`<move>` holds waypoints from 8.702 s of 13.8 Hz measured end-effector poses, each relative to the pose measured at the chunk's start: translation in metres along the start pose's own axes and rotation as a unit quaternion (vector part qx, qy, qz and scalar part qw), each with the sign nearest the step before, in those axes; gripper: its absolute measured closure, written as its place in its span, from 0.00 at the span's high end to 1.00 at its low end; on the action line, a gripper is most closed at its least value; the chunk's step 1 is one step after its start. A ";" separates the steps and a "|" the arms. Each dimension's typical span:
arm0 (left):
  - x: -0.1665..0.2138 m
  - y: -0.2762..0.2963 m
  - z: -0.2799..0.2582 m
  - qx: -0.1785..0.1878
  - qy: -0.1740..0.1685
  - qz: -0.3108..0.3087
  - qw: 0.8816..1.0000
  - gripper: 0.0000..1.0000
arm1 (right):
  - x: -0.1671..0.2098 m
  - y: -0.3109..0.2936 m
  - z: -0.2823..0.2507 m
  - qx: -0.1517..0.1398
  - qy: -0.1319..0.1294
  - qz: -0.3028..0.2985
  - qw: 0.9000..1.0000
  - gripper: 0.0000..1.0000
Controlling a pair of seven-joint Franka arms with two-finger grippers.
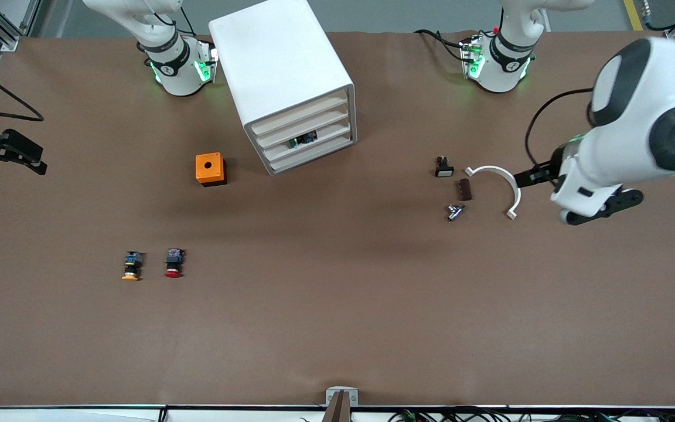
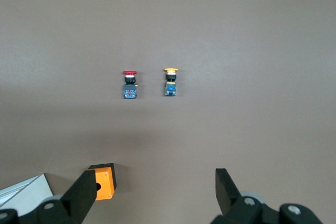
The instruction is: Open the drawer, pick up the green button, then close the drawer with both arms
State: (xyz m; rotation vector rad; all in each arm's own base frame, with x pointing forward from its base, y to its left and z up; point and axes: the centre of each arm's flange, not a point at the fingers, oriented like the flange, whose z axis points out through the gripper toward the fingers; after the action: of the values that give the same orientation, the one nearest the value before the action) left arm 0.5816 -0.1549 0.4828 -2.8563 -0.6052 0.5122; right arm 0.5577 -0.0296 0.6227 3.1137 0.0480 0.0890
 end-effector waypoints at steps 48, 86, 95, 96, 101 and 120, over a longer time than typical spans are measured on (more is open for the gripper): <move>-0.153 0.328 0.336 0.249 -0.441 -0.562 0.654 0.55 | -0.001 0.003 0.001 0.000 -0.004 0.003 1.000 1.00; 0.025 0.267 0.268 0.054 -0.453 -0.603 0.654 0.99 | 0.046 -0.043 0.102 0.054 -0.048 0.004 0.997 1.00; 0.088 0.187 0.182 -0.053 -0.302 -0.584 0.752 1.00 | 0.047 -0.219 0.177 0.047 -0.114 0.236 0.964 1.00; 0.093 0.175 0.166 -0.068 -0.288 -0.579 0.760 1.00 | 0.042 -0.246 0.184 0.041 -0.116 0.267 0.956 1.00; 0.119 0.125 0.121 -0.130 -0.251 -0.540 0.793 1.00 | 0.006 -0.368 0.220 0.024 -0.107 0.389 0.915 1.00; 0.040 0.235 0.149 -0.178 -0.072 -0.153 0.969 1.00 | -0.113 -0.508 0.328 0.024 -0.057 0.487 0.871 0.90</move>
State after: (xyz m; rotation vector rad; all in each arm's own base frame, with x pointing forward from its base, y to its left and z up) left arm 0.6457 -0.3347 0.2769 -2.9772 -1.2561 0.6138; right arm 0.4485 0.4660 0.2752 2.8100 -1.5119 -0.0840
